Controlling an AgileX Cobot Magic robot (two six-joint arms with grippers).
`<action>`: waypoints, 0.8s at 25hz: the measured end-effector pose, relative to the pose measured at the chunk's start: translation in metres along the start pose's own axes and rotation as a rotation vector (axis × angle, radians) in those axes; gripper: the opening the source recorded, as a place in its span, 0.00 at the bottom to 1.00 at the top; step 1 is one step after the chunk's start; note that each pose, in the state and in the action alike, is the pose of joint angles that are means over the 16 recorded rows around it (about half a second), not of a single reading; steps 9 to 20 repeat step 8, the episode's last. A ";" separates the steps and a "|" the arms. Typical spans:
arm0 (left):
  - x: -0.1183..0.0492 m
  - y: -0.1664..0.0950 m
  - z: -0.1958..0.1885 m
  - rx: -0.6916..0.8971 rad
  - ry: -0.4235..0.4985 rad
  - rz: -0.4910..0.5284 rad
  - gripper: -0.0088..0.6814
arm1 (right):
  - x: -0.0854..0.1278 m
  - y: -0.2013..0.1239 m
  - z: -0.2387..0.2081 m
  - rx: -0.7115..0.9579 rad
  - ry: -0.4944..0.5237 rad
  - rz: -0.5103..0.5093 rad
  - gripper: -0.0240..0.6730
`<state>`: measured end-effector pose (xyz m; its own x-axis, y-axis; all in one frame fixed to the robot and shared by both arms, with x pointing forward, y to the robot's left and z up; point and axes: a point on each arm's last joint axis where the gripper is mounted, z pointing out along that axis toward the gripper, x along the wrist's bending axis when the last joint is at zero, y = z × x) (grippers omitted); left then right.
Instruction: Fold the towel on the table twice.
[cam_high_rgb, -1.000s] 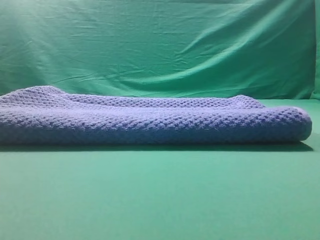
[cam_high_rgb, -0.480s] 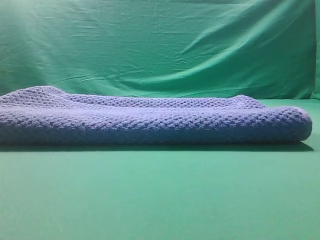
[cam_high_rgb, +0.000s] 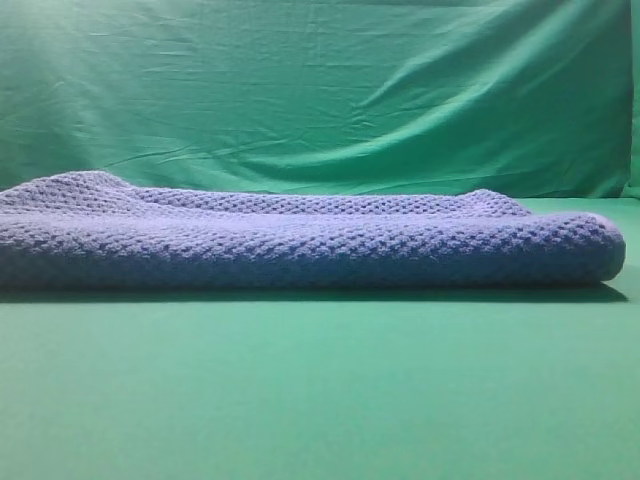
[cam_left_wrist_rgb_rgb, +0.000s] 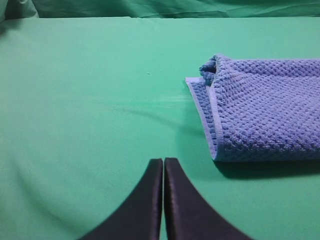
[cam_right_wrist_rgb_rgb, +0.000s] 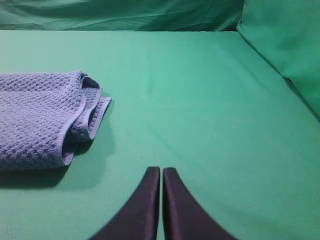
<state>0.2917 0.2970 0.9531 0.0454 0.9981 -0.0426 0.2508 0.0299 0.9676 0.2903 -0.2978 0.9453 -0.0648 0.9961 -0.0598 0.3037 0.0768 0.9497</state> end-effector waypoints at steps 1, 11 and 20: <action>0.000 0.000 0.000 0.000 0.000 0.000 0.01 | 0.000 0.000 0.000 0.000 0.000 0.000 0.03; 0.000 0.000 0.000 0.000 0.000 0.000 0.01 | 0.000 0.000 0.000 0.000 -0.002 0.001 0.03; 0.000 0.000 0.000 0.000 0.000 0.000 0.01 | 0.000 0.000 0.000 0.000 -0.002 0.001 0.03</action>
